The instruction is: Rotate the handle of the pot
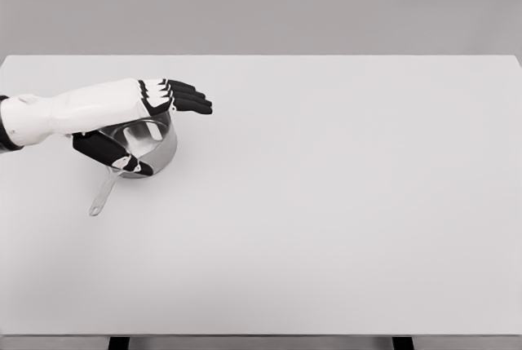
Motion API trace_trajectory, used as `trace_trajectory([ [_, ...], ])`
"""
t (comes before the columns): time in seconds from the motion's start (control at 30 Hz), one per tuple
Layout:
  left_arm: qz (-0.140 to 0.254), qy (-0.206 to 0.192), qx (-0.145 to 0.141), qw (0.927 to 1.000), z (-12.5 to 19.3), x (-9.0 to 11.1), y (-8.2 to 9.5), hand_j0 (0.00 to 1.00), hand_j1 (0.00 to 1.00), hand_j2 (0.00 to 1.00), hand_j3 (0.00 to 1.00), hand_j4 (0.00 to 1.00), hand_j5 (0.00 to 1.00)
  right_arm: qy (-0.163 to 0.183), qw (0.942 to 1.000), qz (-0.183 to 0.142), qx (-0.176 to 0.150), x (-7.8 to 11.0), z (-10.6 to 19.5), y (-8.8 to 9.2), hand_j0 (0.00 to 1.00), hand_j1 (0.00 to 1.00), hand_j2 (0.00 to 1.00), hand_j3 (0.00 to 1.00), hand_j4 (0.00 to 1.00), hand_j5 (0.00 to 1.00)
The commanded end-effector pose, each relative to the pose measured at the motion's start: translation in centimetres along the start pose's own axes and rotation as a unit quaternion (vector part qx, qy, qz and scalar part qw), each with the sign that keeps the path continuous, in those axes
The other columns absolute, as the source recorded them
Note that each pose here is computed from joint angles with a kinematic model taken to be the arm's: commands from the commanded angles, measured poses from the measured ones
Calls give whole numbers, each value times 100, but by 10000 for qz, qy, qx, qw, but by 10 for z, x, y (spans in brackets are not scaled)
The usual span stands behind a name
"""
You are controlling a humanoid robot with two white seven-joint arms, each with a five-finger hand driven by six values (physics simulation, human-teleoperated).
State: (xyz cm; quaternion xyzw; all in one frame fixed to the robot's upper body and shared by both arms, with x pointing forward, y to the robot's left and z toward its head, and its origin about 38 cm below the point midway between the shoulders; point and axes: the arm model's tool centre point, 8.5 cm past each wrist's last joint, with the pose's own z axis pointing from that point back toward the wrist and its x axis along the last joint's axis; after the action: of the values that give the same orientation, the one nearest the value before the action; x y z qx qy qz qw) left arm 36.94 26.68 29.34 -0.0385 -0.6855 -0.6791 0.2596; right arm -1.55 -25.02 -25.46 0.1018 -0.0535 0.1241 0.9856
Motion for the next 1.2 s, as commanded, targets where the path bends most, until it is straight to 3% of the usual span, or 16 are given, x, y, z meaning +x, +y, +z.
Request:
trace_trajectory([
  [0.0, 23, -5, 23, 10000, 0, 0, 1, 100, 100, 100, 100, 100, 100, 14, 10000, 2, 2, -1, 0, 0, 100, 100, 100, 100, 100, 100],
  [0.37, -33, -7, -40, 10000, -4, -1, -6, 100, 100, 100, 100, 100, 100, 40, 10000, -14, 14, -4, 1, 1, 100, 100, 100, 100, 100, 100],
  [0.43, -20, -101, 271, 9996, -8, 1, -1, 100, 100, 100, 100, 100, 100, 38, 10000, -22, 6, -4, 1, 1, 100, 100, 100, 100, 100, 100],
  [0.47, -20, -54, 662, 9978, -4, 0, 4, 100, 100, 100, 100, 100, 100, 38, 10000, -22, 6, -4, 1, 1, 100, 100, 100, 100, 100, 100],
  [0.53, 18, 14, 1610, 9870, 8, -3, 11, 100, 100, 100, 100, 100, 100, 38, 10000, -22, 6, -4, 1, 1, 100, 100, 100, 100, 100, 100],
  [0.6, 146, 207, 2167, 9759, 25, -7, 7, 100, 100, 100, 100, 100, 100, 38, 10000, -22, 6, -4, 1, 1, 100, 100, 100, 100, 100, 100],
  [0.7, 2, 286, 2597, 9653, 28, -8, 6, 100, 100, 100, 100, 100, 100, 38, 10000, -22, 6, -4, 1, 1, 100, 100, 100, 100, 100, 100],
  [0.73, -393, 356, 2804, 9584, 29, -8, 6, 100, 100, 100, 100, 100, 100, 38, 10000, -22, 6, -4, 1, 1, 100, 100, 100, 100, 100, 100],
  [0.77, -553, 351, 2939, 9536, 25, -8, 1, 100, 100, 100, 100, 100, 100, 38, 10000, -22, 6, -4, 1, 1, 100, 100, 100, 100, 100, 100],
  [0.8, -434, 338, 3110, 9488, 20, -9, -15, 100, 100, 100, 100, 100, 100, 38, 10000, -22, 6, -4, 1, 1, 100, 100, 100, 100, 100, 100],
  [0.87, -390, 311, 3064, 9506, 11, -9, -30, 100, 100, 100, 100, 100, 100, 38, 10000, -22, 6, -4, 1, 1, 100, 100, 100, 100, 100, 100],
  [1.0, -756, 406, 2578, 9624, 7, -9, -51, 100, 100, 100, 100, 100, 100, 38, 10000, -22, 6, -4, 1, 1, 100, 100, 100, 100, 100, 100],
  [1.17, -703, 379, 2034, 9758, -4, -7, -86, 100, 100, 100, 100, 100, 100, 38, 10000, -22, 6, -4, 1, 1, 100, 100, 100, 100, 100, 100],
])
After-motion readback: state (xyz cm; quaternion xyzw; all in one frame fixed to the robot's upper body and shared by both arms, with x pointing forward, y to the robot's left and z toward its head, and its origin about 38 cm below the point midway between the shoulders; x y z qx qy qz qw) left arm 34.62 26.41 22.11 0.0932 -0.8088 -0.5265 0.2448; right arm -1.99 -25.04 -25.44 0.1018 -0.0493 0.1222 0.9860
